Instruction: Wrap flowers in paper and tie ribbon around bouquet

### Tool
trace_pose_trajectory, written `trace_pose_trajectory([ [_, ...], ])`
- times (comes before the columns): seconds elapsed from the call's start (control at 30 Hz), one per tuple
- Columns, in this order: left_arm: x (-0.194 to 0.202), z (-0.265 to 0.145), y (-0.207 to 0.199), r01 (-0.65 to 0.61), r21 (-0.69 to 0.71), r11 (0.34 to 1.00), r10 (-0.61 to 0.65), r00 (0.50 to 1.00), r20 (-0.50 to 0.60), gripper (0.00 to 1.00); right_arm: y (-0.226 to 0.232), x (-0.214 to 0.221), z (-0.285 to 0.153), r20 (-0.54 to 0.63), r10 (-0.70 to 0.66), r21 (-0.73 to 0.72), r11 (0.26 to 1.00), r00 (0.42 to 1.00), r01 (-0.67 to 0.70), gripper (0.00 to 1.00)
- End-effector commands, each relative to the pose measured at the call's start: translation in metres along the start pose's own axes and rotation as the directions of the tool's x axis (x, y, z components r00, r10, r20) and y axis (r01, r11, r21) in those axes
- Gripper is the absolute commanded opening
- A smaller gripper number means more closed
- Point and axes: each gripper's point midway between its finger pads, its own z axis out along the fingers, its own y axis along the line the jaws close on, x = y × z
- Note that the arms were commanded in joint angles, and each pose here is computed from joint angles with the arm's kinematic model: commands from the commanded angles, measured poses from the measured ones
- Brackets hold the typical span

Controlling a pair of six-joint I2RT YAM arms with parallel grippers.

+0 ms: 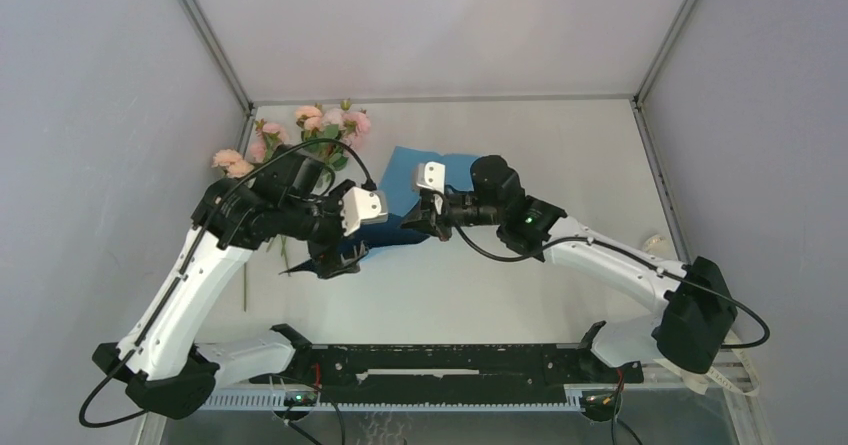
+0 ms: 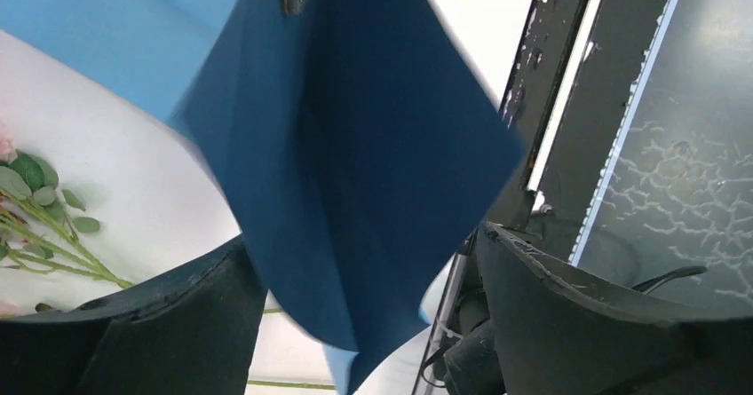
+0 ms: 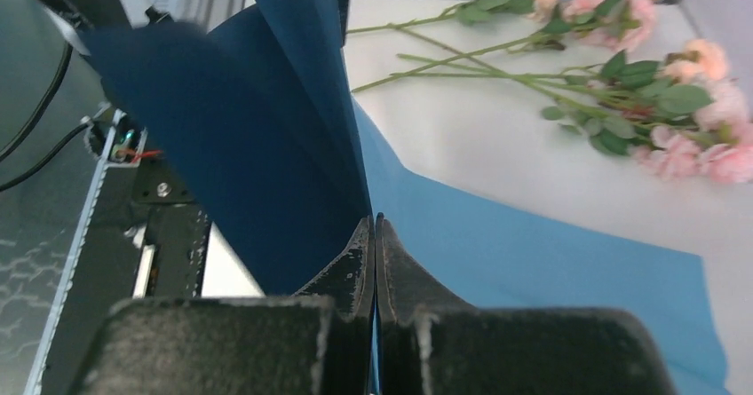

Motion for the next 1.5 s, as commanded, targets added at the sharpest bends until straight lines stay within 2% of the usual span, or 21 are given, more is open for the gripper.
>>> trace_pose_trajectory([
  [0.0,-0.013,-0.025,-0.001,0.009,-0.074,0.997,-0.003,0.997,0.076,0.9,-0.006,-0.056,-0.014,0.082,-0.073,0.119,0.991,0.994,0.063,0.0],
  [0.2,-0.033,-0.046,-0.004,0.015,-0.117,0.993,0.006,0.985,0.174,0.98,0.003,-0.069,-0.019,0.081,-0.144,0.159,0.979,0.986,0.13,0.0],
  [0.43,-0.03,-0.036,0.006,0.044,-0.141,0.989,-0.02,0.986,0.167,0.97,0.01,-0.075,-0.028,0.071,-0.191,0.177,0.968,0.979,0.176,0.0],
  [0.73,-0.058,-0.055,-0.003,0.049,-0.117,0.992,-0.014,0.959,0.282,1.0,-0.007,-0.095,-0.039,0.081,-0.209,0.287,0.941,0.974,0.179,0.0],
  [0.97,-0.045,-0.04,0.032,0.095,-0.262,0.96,-0.033,0.973,0.23,0.99,-0.018,-0.124,-0.054,0.103,-0.23,0.37,0.912,0.968,0.178,0.0],
  [1.1,-0.04,-0.021,0.04,0.115,-0.258,0.959,-0.06,0.976,0.211,0.94,-0.014,-0.126,-0.056,0.103,-0.249,0.352,0.914,0.963,0.199,0.0],
  [1.17,-0.04,-0.012,0.042,0.116,-0.238,0.964,-0.066,0.976,0.208,0.84,-0.013,-0.125,-0.055,0.099,-0.252,0.343,0.917,0.963,0.205,0.0],
  [1.2,-0.041,-0.01,0.042,0.118,-0.231,0.966,-0.069,0.975,0.21,0.73,-0.013,-0.123,-0.055,0.094,-0.252,0.34,0.918,0.963,0.207,0.0],
  [1.27,-0.043,-0.006,0.044,0.131,-0.226,0.965,-0.081,0.973,0.215,0.5,-0.013,-0.119,-0.055,0.08,-0.247,0.336,0.919,0.966,0.206,0.0],
  [1.3,-0.044,-0.006,0.044,0.137,-0.226,0.964,-0.085,0.971,0.223,0.31,-0.014,-0.116,-0.056,0.07,-0.24,0.338,0.919,0.968,0.203,0.0],
  [1.37,-0.046,-0.007,0.045,0.155,-0.227,0.961,-0.099,0.966,0.24,0.08,-0.018,-0.109,-0.058,0.05,-0.216,0.343,0.921,0.975,0.186,0.0],
  [1.4,-0.047,-0.006,0.047,0.179,-0.233,0.956,-0.12,0.961,0.25,0.01,-0.023,-0.105,-0.06,0.039,-0.197,0.353,0.92,0.98,0.171,0.0],
  [1.43,-0.047,-0.006,0.05,0.215,-0.243,0.946,-0.148,0.952,0.267,0.0,-0.028,-0.1,-0.064,0.03,-0.171,0.37,0.917,0.985,0.148,0.01],
  [1.47,-0.046,-0.005,0.056,0.26,-0.258,0.931,-0.184,0.941,0.284,0.0,-0.033,-0.096,-0.068,0.022,-0.138,0.394,0.912,0.99,0.118,0.09],
])
